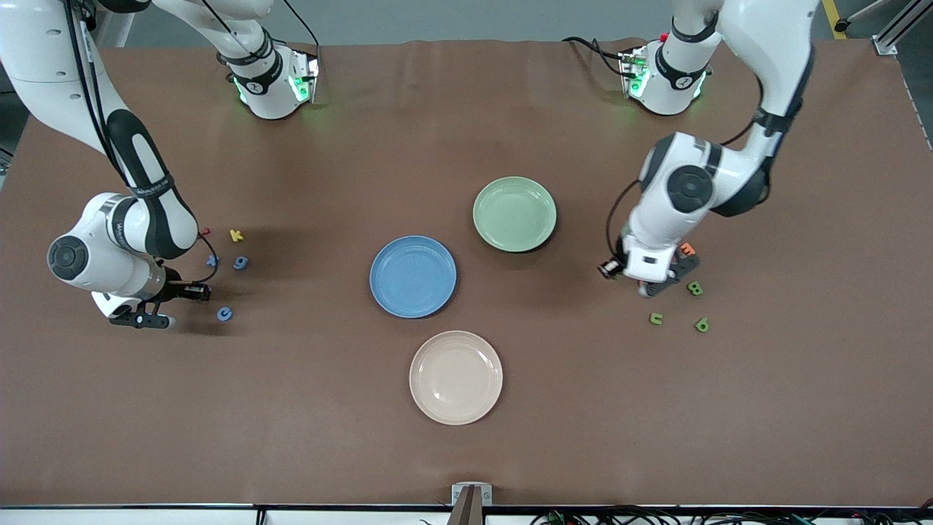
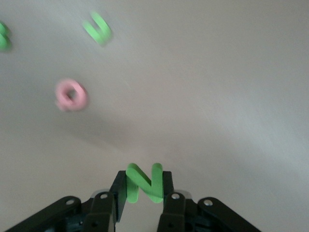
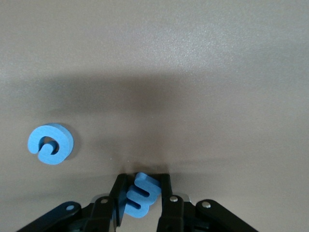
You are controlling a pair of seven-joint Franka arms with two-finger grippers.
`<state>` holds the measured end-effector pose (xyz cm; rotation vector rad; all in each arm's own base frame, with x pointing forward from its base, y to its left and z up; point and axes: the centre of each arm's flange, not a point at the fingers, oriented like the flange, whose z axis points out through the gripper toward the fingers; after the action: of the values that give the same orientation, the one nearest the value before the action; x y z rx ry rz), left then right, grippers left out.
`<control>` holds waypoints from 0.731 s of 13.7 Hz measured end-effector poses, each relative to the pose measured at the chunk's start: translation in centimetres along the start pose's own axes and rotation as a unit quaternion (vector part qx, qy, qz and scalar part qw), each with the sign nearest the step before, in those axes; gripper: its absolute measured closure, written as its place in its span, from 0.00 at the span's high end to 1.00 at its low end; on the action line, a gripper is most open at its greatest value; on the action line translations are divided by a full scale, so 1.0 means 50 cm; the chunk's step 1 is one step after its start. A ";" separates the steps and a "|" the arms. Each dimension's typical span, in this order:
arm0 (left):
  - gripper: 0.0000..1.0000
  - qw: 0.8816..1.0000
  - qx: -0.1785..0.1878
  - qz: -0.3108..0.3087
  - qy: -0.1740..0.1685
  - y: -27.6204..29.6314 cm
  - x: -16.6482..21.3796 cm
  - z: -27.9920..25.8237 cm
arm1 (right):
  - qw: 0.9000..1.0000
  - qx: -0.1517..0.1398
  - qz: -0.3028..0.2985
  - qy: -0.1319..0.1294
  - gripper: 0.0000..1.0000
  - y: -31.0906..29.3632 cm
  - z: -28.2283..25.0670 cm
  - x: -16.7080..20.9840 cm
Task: Sort letters by color into matching plates
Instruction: 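Carry the blue 3 toward the blue plate while the left gripper drops N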
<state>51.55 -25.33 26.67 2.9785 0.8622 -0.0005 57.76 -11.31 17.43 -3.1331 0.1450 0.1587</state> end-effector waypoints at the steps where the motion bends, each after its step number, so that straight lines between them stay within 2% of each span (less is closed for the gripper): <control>1: 0.33 1.000 0.001 0.001 -0.002 0.026 -0.045 0.004 | 1.000 0.000 0.000 0.000 0.33 0.000 0.000 0.000; 3: 0.33 1.000 0.004 -0.001 -0.004 0.064 -0.123 0.011 | 1.000 0.001 -0.001 -0.005 0.33 -0.003 0.000 0.000; 6: 0.33 1.000 0.011 -0.010 -0.009 0.106 -0.238 0.028 | 1.000 0.006 -0.012 -0.028 0.33 -0.028 -0.018 0.010; 10: 0.33 0.999 0.034 -0.005 -0.018 0.135 -0.392 0.077 | 0.999 0.008 -0.036 -0.031 0.33 -0.086 -0.159 0.054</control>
<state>38.65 -41.65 23.32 3.0265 0.8898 -0.0844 61.63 -7.32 25.07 -3.1076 0.0322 0.2530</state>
